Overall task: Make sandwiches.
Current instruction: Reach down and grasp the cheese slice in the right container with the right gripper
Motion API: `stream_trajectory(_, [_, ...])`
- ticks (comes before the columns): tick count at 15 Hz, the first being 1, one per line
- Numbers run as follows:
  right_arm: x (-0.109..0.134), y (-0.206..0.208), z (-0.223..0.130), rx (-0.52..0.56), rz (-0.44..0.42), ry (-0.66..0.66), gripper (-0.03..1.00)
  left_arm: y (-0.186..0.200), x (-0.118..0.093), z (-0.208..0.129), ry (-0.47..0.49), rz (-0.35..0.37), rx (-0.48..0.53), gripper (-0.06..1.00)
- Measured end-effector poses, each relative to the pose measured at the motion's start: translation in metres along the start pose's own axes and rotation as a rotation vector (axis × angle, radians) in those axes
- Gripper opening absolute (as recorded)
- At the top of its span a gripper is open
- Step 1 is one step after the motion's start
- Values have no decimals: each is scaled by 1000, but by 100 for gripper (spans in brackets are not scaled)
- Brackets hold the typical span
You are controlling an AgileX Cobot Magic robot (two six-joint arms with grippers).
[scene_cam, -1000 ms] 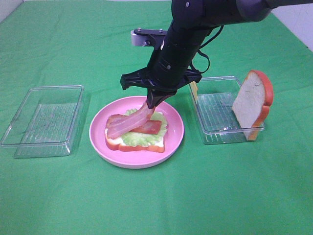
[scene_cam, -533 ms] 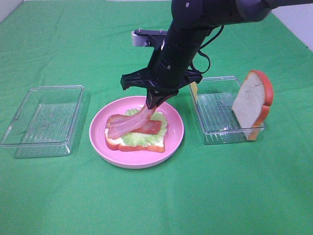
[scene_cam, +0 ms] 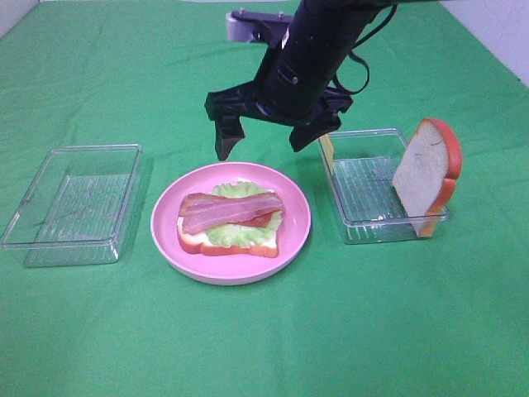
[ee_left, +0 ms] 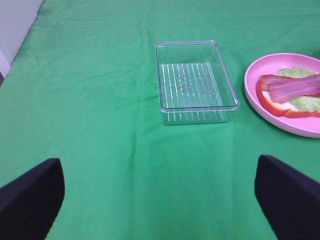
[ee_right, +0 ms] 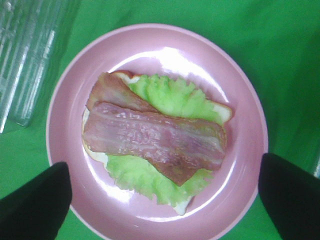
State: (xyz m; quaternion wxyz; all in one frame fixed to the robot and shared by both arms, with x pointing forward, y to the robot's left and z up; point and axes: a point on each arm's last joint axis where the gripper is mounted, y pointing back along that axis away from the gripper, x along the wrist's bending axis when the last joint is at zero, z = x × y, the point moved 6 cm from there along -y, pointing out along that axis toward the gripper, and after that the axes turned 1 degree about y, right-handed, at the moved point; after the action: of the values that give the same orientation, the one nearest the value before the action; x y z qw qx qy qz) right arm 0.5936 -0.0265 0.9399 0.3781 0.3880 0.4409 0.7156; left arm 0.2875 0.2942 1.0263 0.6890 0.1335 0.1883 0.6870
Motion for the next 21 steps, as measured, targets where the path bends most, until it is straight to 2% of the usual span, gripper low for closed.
stream_trajectory(1, [-2, 29, 4, -11, -30, 4, 96, 0, 0, 0, 0, 0, 0, 96])
stream_trajectory(3, [-13, 50, 8, 16, -54, -23, 96, 0, 0, 0, 0, 0, 0, 96])
stream_trajectory(6, [-50, 80, 23, 9, -91, -104, 96, 0, 0, 0, 0, 0, 0, 96])
stream_trajectory(8, [-87, 86, 37, -24, -114, -176, 96, 0, 0, 0, 0, 0, 0, 96])
stream_trajectory(9, [-105, 71, 47, -15, -124, -203, 96, 0, 0, 0, 0, 0, 0, 96])
stream_trajectory(14, [-110, 26, 64, 47, -85, -211, 96, 0, 0, 0, 0, 0, 0, 96])
stream_trajectory(17, [-118, -10, 57, 124, -84, -228, 96, 0, 0, 0, 0, 0, 0, 96])
stream_trajectory(21, [-120, -33, 52, 161, -67, -245, 96, 0, 0, 0, 0, 0, 0, 96])
